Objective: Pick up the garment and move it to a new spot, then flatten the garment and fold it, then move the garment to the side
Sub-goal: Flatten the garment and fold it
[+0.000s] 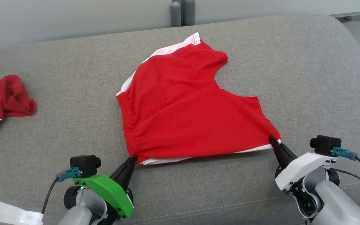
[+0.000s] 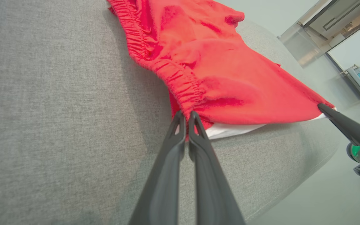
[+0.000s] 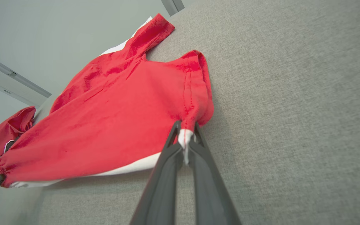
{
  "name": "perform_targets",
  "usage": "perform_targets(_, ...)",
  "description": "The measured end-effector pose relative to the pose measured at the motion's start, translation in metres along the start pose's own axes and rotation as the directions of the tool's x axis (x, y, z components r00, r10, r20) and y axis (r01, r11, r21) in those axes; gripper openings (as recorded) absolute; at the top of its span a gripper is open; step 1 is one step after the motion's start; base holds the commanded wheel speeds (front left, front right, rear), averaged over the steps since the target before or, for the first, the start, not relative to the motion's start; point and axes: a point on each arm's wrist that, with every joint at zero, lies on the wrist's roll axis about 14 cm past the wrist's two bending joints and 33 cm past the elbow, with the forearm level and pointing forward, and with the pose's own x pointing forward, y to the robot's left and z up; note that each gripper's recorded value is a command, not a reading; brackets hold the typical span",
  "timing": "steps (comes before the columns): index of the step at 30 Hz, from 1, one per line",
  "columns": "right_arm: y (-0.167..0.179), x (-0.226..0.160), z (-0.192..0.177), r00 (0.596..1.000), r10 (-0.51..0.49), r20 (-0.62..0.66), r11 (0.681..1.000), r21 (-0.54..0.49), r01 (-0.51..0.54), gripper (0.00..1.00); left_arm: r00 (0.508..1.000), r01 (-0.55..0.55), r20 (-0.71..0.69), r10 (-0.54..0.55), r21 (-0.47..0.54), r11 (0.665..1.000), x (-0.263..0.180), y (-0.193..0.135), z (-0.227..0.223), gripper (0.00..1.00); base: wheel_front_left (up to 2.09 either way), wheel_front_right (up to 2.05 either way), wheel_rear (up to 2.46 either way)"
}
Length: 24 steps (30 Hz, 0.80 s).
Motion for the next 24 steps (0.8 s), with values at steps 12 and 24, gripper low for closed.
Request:
perform_targets(12, -0.005, -0.01, -0.034, 0.995, 0.001, -0.098, 0.996, -0.089, -0.01, 0.15, 0.997, -0.047, -0.068, 0.047, 0.001, 0.999, -0.01, 0.012, -0.024, 0.0, 0.0, 0.0, 0.0)
perform_targets(24, -0.018, -0.013, -0.039, 0.995, -0.04, -0.088, 0.995, -0.094, 0.031, 1.0, 0.993, -0.093, -0.068, 0.094, 0.011, 0.996, -0.008, 0.022, -0.031, 1.0, 0.0, 0.0, 0.0)
